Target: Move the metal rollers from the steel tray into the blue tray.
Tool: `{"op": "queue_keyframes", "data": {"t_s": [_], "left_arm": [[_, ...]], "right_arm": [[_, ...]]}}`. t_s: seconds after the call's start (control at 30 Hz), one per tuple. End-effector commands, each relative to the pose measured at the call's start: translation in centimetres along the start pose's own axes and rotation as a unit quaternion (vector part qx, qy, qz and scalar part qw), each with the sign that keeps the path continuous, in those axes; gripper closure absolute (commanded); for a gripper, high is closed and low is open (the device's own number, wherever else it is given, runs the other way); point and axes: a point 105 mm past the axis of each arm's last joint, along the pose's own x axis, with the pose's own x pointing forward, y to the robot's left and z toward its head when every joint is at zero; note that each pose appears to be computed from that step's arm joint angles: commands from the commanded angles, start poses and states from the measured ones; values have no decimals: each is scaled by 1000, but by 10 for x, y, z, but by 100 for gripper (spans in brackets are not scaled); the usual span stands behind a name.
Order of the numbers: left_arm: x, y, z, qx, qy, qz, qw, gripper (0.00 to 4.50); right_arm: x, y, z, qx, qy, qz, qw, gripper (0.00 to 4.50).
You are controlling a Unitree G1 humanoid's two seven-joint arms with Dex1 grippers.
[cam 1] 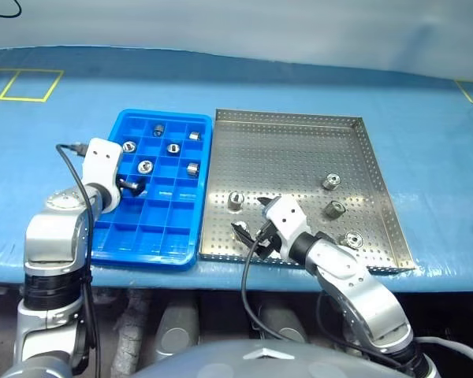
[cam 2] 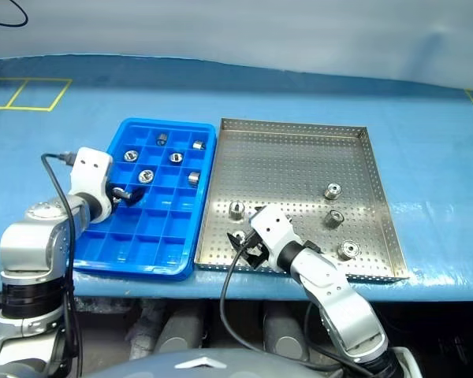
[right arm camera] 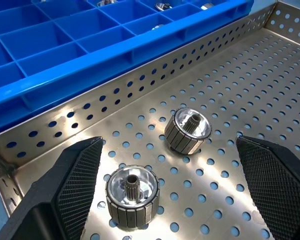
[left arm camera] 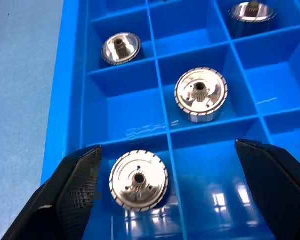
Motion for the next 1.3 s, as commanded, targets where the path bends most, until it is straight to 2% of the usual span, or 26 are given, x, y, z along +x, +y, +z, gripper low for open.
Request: {"op": "queue_keyframes", "data": {"t_s": [0.03,0.17,0.37,0.47,0.7,0.9,1.07,1.17,1.3], "left_arm": [[-1,-63,33,100,-70,-197,973,1],[9,-95,23,184,-15,-338,923,1],[34,-107,8,286,82,-423,856,1],[48,-110,7,304,102,-432,843,1],[84,-121,9,344,118,-411,836,1],[89,-121,-5,353,155,-422,821,1],[77,-116,-18,358,187,-449,797,1],[78,-108,-24,360,203,-436,800,60],[81,-106,-25,349,200,-423,812,196]], "right_arm": [[-6,0,13,-8,-25,2,1000,0],[-10,1,11,-2,-20,4,1000,0],[-21,3,3,3,-2,6,1000,0],[-25,2,-1,6,4,-4,1000,0],[-27,-1,-1,12,1,-24,1000,0],[-27,-3,-1,13,1,-37,999,0],[-28,-4,-2,14,3,-42,999,0],[-27,-4,-2,14,2,-40,999,0],[-25,-5,-2,12,1,-39,999,0]]}}
